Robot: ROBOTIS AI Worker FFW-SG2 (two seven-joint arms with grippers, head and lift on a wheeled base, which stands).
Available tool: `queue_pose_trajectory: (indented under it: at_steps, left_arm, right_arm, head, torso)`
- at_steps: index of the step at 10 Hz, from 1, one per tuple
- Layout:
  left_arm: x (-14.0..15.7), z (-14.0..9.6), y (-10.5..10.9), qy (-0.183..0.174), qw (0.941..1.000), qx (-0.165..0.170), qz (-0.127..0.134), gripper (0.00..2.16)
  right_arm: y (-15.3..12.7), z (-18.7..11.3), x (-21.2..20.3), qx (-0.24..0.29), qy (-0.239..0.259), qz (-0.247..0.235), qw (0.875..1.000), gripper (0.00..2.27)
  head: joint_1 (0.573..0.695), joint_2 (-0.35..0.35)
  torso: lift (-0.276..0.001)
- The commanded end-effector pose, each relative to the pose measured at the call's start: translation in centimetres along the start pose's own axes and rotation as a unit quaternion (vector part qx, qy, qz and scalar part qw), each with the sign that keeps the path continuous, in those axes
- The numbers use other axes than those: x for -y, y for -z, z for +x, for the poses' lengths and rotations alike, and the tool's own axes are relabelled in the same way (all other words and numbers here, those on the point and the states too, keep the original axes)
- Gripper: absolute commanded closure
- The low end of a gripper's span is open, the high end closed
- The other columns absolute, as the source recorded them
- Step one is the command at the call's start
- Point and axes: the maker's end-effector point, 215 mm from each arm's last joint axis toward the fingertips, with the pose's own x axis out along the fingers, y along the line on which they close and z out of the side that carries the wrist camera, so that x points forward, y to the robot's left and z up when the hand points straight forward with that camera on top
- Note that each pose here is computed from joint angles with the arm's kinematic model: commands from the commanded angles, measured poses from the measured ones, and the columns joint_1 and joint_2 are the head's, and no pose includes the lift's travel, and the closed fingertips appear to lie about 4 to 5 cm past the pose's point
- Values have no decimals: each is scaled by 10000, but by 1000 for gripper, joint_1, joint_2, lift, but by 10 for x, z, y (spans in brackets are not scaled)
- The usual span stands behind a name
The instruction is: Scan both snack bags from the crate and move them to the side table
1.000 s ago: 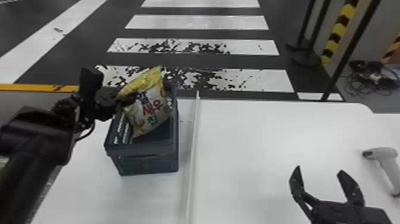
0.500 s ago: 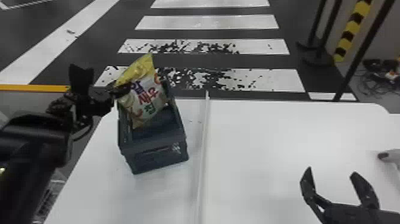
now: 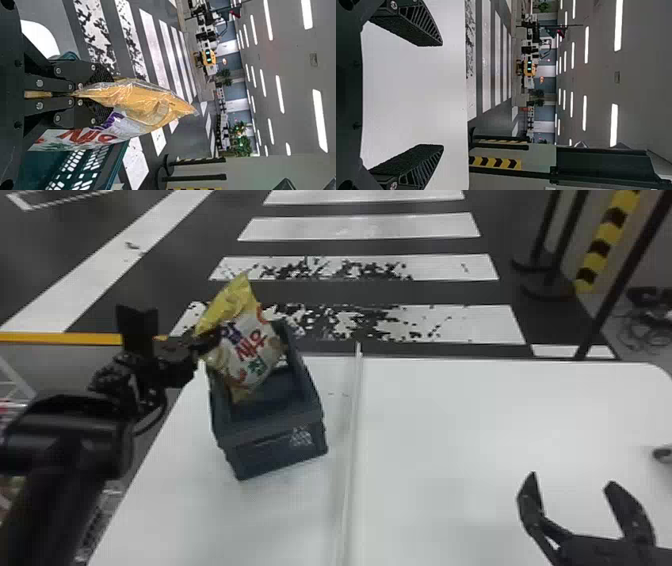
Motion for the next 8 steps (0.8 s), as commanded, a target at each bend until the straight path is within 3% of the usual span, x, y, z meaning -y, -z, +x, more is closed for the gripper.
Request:
queue_pose_trajectory:
  at_steps: [1, 4, 6, 8]
  left_arm:
    - [8, -3, 14, -155, 9996, 17, -248, 2138]
    - [34, -5, 14, -505, 9942, 401, -863, 2138]
    - [45, -8, 6, -520, 9909, 580, -1095, 2138]
    - [46, -23, -8, -594, 9890, 706, -1156, 2138]
  right_arm:
    - [1, 0, 0, -11, -1, -17, 10000, 76]
    - [3, -1, -4, -27, -32, -22, 10000, 76]
    - [4, -2, -4, -42, -39, -23, 10000, 76]
    - [6, -2, -3, -56, -35, -36, 10000, 76]
  head:
    - [695, 122]
    - [695, 116]
    - [695, 101]
    - [695, 91]
  torso:
    - [-99]
    - [-99]
    - [-99]
    - [-99]
